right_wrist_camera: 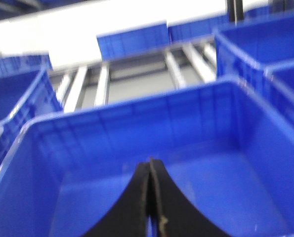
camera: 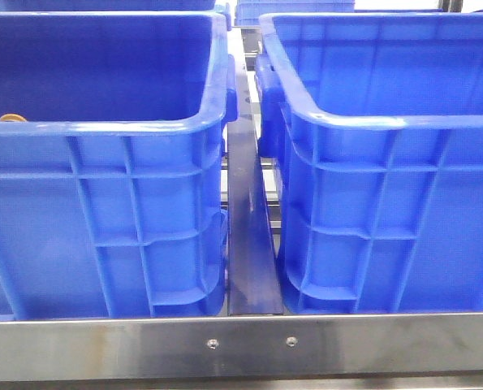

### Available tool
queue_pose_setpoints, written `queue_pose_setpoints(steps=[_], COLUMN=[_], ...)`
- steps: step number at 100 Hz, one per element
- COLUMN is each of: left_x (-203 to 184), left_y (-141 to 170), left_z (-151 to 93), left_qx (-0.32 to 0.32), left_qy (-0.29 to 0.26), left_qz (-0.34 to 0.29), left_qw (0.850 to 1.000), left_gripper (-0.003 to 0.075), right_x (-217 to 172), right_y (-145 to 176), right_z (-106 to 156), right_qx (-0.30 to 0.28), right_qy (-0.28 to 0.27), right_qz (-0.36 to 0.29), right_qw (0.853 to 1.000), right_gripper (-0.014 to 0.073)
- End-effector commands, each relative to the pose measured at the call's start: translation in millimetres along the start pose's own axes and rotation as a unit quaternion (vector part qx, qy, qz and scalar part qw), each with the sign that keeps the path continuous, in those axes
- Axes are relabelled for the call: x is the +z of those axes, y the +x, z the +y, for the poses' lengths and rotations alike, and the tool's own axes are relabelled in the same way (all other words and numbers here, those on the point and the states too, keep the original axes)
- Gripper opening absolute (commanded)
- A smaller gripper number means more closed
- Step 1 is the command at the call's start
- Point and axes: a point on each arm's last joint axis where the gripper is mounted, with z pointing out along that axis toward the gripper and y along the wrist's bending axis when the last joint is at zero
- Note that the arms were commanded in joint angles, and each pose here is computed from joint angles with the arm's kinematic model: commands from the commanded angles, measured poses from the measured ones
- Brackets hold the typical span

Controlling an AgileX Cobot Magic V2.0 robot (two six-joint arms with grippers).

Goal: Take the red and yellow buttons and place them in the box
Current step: 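Bring the red button to the right gripper and close the right gripper on it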

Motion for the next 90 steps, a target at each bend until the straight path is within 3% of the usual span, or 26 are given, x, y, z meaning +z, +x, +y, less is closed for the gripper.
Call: queue_pose_setpoints(steps=[1, 17, 43, 55, 79, 90], left_x=[-16.4, -16.4, -16.4, -16.4, -16.4, -16.4], left_y=[-17.3, -17.3, -17.3, -17.3, -17.3, -17.3], left_z=[-4.6, -4.6, -4.6, -4.6, -4.6, -4.6], left_qx=[-0.004, -0.004, -0.004, -0.004, -0.004, -0.004], left_qy=[0.010, 0.010, 0.010, 0.010, 0.010, 0.010], left_qz=[-0.068, -0.068, -0.068, -0.068, -0.068, -0.068], left_qw=[0.998, 0.998, 0.998, 0.998, 0.998, 0.998], left_gripper=[-0.0019, -0.0019, -0.0019, -0.0019, -0.0019, -0.0019], right_x=[9.8, 39.9, 80.8, 89.4, 94.1, 94.2], right_y=[-26.1, -33.5, -17.6, -13.7, -15.7, -17.8], right_z=[10.1, 18.1, 19.1, 23.2, 31.0, 35.9], right_qx=[0.025, 0.057, 0.062, 0.067, 0.100, 0.120], right_qy=[-0.001, 0.001, -0.002, -0.025, -0.063, -0.086], right_qz=[0.060, 0.173, 0.264, 0.282, 0.273, 0.265], right_qw=[0.998, 0.983, 0.963, 0.957, 0.955, 0.953], right_gripper=[-0.0067, -0.0067, -0.0040, 0.0080, 0.0447, 0.0531])
